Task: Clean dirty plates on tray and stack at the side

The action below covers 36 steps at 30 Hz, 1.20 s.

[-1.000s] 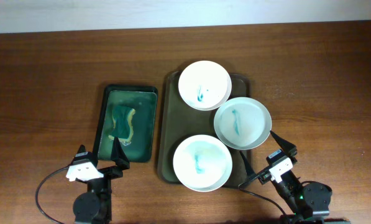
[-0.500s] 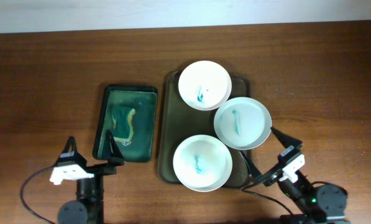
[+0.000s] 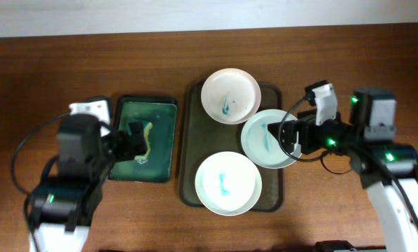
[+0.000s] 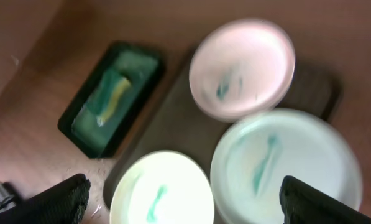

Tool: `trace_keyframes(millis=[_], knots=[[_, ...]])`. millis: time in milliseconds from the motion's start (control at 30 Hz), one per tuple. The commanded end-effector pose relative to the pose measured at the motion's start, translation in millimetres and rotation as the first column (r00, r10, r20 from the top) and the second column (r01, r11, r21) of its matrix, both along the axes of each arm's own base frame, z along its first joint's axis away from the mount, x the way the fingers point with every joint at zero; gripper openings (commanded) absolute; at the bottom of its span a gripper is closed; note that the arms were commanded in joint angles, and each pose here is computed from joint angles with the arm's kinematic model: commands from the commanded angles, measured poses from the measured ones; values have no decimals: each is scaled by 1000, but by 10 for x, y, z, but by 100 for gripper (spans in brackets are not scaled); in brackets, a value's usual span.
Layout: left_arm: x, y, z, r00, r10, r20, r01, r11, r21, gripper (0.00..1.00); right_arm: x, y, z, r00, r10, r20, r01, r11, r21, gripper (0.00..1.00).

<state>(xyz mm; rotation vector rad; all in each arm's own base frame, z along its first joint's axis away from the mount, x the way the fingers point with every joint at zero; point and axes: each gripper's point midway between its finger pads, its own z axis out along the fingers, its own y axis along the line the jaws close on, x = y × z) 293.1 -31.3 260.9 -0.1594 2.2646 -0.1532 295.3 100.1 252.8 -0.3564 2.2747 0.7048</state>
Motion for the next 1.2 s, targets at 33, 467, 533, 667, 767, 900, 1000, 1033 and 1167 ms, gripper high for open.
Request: trace_keyframes(millis=[33, 467, 533, 667, 767, 900, 1000, 1033, 1167], knots=[[78, -95, -434, 981, -44, -190, 43, 999, -11, 99, -36, 134, -272, 974, 15, -224, 10, 994, 112, 99], [341, 33, -2241, 745, 82, -662, -27, 995, 93, 57, -1, 13, -512, 954, -48, -296, 60, 998, 31, 63], [432, 69, -2461, 734, 89, -673, -44, 995, 84, 48, 1, 13, -511, 954, -48, -295, 60, 998, 31, 63], [469, -64, -2433, 719, 23, -695, -42, 999, -11, 0, 1, 13, -511, 954, -48, -295, 60, 998, 31, 62], [494, -156, -2166, 709, -31, -705, -13, 998, -57, 0, 2, 13, -510, 954, -48, -294, 60, 998, 31, 62], [613, 161, -2063, 739, 110, -665, -34, 991, 126, 60, 1, 12, -511, 954, -49, -295, 60, 998, 31, 61], [815, 148, -2078, 794, 108, -599, -45, 992, 119, 57, 1, 9, -513, 954, -50, -295, 61, 998, 29, 62], [847, 66, -2113, 801, 74, -594, -34, 996, 78, 55, 6, -10, -526, 952, -63, -298, 72, 997, 19, 61], [838, -184, -2314, 782, -109, -614, 183, 981, 59, 48, 18, -274, -689, 894, -262, -364, 243, 965, -99, 61]])
